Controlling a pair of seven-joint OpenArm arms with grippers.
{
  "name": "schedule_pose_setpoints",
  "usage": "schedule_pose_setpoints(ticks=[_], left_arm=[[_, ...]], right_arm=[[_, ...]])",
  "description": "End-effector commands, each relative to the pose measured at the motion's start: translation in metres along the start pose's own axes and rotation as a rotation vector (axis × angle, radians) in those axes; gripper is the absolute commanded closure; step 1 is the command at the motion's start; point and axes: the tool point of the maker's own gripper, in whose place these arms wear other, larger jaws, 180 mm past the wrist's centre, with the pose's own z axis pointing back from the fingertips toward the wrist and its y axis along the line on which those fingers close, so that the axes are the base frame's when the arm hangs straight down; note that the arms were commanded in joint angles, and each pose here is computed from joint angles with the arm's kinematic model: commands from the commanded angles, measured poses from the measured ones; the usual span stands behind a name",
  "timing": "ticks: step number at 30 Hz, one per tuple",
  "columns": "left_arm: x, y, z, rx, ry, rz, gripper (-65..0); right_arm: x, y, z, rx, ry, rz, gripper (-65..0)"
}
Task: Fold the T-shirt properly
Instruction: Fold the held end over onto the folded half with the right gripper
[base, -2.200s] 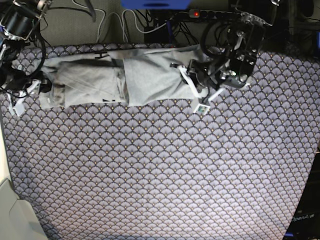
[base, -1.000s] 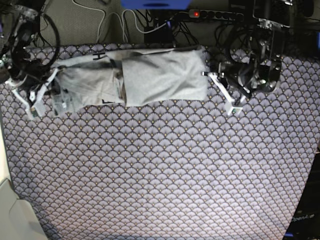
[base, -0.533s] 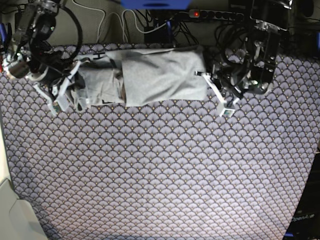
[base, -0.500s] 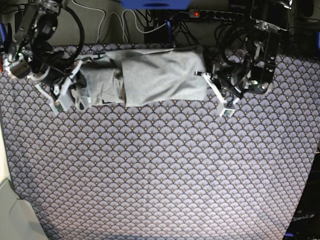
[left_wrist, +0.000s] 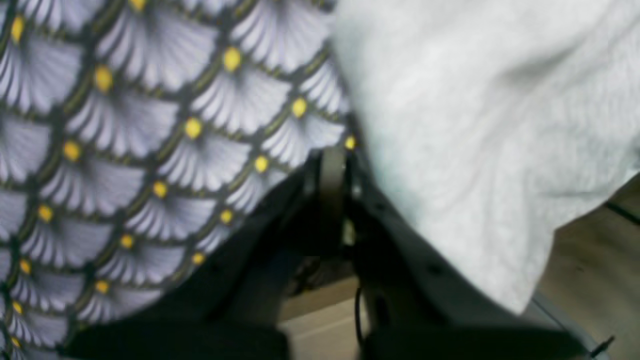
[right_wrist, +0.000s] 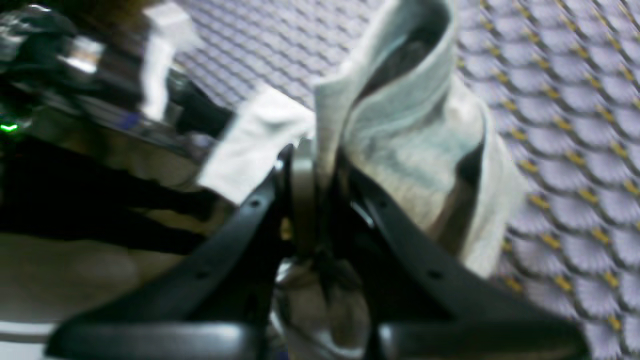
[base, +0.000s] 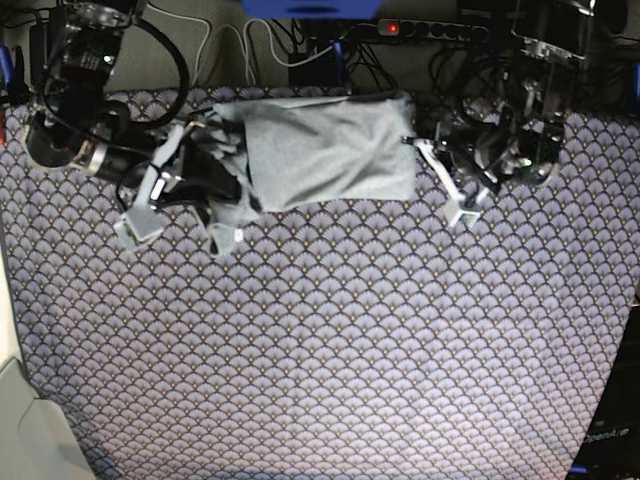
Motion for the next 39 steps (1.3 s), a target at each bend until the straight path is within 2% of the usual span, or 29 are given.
schedule_pose_setpoints(ticks=[1, 7, 15, 22, 28, 31, 35, 39], left_arm=[[-0.002, 0.020, 0.008, 0.065, 0.004, 0.013, -0.2], [0.015, 0.058, 0.048, 0.144, -0.117, 0.076, -0.2], [0.009, 0.106, 0.084, 0.239, -0.172, 0.187, -0.2], [-0.001, 0.110, 0.082, 0.247, -0.157, 0.199, -0.2], [-0.001, 0.110, 0.083, 0.247, -0.158, 0.198, -0.2], [0.000, 0.110, 0.083, 0.248, -0.161, 0.197, -0.2], [0.003, 0.109, 0.085, 0.249, -0.165, 0.192, -0.2], [0.007, 0.106, 0.090, 0.257, -0.184, 0.173, -0.2]], right_arm=[[0.016, 0.009, 0.001, 0.039, -0.065, 0.025, 0.0], [0.015, 0.026, -0.014, 0.102, -0.065, 0.017, 0.0], [0.003, 0.042, -0.052, 0.075, 0.012, 0.043, 0.0], [-0.001, 0.071, -0.093, 0.093, 0.079, 0.110, 0.0], [-0.002, 0.072, -0.104, 0.065, 0.125, 0.170, 0.0], [-0.003, 0.077, -0.116, 0.099, 0.151, 0.186, 0.0], [-0.018, 0.080, -0.133, 0.152, 0.210, 0.164, 0.0], [-0.023, 0.075, -0.146, 0.173, 0.206, 0.117, -1.3]])
